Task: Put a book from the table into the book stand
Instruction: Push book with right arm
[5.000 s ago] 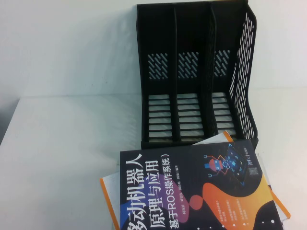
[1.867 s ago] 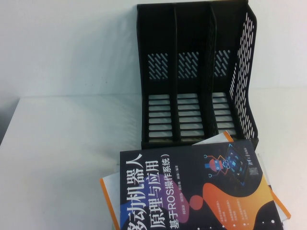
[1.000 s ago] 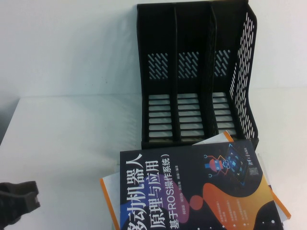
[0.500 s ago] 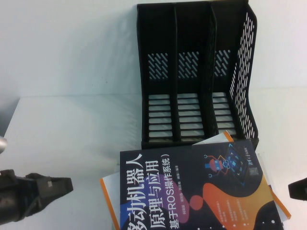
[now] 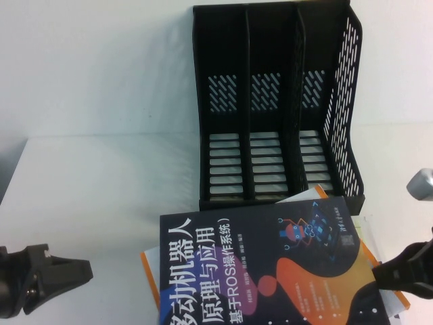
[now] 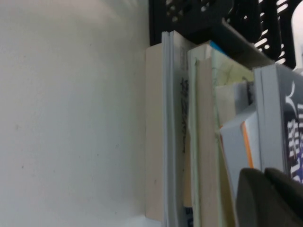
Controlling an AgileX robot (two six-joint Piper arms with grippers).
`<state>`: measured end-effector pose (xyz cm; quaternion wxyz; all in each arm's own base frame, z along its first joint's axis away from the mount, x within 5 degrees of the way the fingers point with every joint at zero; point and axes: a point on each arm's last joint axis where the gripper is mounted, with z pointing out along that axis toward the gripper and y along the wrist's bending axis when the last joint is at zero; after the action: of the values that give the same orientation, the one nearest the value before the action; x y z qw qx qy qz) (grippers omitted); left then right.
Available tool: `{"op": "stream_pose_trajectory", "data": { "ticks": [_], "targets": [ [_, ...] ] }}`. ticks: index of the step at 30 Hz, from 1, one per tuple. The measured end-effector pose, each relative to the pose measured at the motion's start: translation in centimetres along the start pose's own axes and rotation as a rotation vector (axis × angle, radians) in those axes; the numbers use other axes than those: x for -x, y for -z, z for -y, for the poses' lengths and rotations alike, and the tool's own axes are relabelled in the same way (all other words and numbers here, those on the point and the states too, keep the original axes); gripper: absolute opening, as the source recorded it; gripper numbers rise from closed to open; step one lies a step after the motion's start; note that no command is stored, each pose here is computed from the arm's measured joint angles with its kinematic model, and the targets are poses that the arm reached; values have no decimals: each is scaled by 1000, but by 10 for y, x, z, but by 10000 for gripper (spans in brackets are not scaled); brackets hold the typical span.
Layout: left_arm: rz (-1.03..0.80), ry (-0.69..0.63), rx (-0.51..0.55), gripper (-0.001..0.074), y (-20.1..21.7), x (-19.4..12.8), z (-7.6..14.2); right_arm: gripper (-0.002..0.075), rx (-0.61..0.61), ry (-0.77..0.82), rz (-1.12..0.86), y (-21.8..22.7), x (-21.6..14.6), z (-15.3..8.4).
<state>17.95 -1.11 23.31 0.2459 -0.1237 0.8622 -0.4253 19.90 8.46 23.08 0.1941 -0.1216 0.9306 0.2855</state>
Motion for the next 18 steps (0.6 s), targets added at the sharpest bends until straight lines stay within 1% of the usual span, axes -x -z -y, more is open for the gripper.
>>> {"op": "stream_pose_trajectory", "data": {
  "ticks": [3,6,9,11,16,17,18],
  "targets": [
    [-20,4,15,11,0,-2,-1,-3,30,3,-16,-7,0,-6],
    [-32,10,14,42,-1,-3,-1,-3,53,13,-34,-14,-1,-14],
    [-49,13,3,102,-1,-5,1,-3,70,24,-42,-21,0,-21],
    [-53,18,0,182,-1,-5,1,-3,84,20,-46,-25,0,-24],
    [-83,42,-16,492,-4,-6,0,-3,120,35,-71,-35,1,-36],
    [-93,46,-22,541,-5,-6,0,-3,125,41,-77,-36,1,-38],
    [-107,46,-26,569,-7,-7,1,-3,130,50,-80,-38,2,-41]
  ]
}}
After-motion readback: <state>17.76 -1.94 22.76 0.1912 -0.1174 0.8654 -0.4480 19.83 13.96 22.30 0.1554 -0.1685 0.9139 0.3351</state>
